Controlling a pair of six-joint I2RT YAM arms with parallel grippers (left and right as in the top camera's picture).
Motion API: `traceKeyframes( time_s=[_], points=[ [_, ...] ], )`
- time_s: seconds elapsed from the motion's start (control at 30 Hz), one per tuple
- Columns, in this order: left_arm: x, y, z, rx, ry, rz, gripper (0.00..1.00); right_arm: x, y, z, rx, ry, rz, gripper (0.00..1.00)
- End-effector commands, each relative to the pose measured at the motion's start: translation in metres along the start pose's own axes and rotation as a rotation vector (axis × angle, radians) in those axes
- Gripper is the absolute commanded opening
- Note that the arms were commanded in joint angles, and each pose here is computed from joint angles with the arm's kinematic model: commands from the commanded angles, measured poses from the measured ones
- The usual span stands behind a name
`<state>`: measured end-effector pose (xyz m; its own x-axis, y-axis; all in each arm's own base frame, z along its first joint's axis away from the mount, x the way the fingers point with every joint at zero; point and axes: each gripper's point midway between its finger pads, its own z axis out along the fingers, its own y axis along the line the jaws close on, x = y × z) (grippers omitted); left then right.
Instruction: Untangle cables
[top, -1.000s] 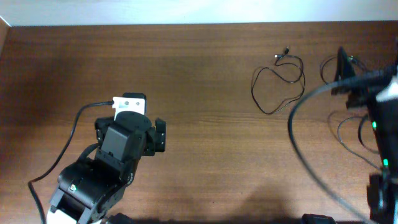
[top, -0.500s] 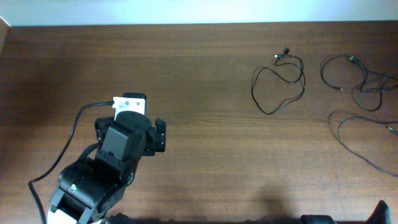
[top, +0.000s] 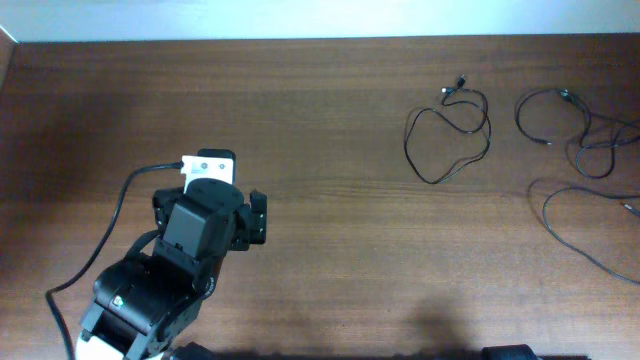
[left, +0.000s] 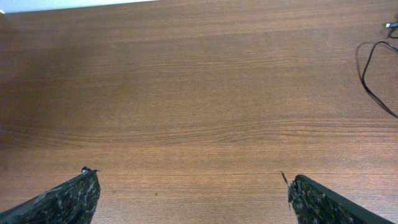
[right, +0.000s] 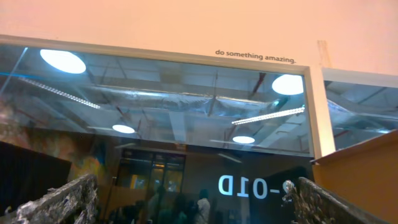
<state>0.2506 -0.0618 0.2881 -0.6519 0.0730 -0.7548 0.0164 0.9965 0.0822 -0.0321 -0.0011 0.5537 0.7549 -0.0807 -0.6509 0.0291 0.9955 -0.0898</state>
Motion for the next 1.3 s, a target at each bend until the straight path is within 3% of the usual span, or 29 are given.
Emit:
traceKeyframes(
  time_s=[0.0,0.57,0.77,1.1,1.27],
  points=[
    [0.0,0.001,-0.001,-0.003,-0.001,0.005,0.99,-0.001,-0.008,-0.003,0.041,-0.005,0.01,0.99],
    [0.0,0.001,-0.001,-0.003,-0.001,0.005,0.99,0.022,-0.005,-0.004,0.029,0.089,0.008,0.99],
    [0.0,0.001,-0.001,-0.003,-0.001,0.005,0.99,0.117,0.007,-0.033,-0.02,0.496,-0.002,0.99],
    [0.0,0.001,-0.001,-0.003,-0.001,0.005,0.99,0.122,0.005,-0.033,-0.005,0.512,-0.006,0.99],
    [0.0,0.001,-0.001,-0.003,-0.001,0.005,0.99,0.166,0.011,-0.035,-0.019,0.61,-0.009,0.99]
  ],
)
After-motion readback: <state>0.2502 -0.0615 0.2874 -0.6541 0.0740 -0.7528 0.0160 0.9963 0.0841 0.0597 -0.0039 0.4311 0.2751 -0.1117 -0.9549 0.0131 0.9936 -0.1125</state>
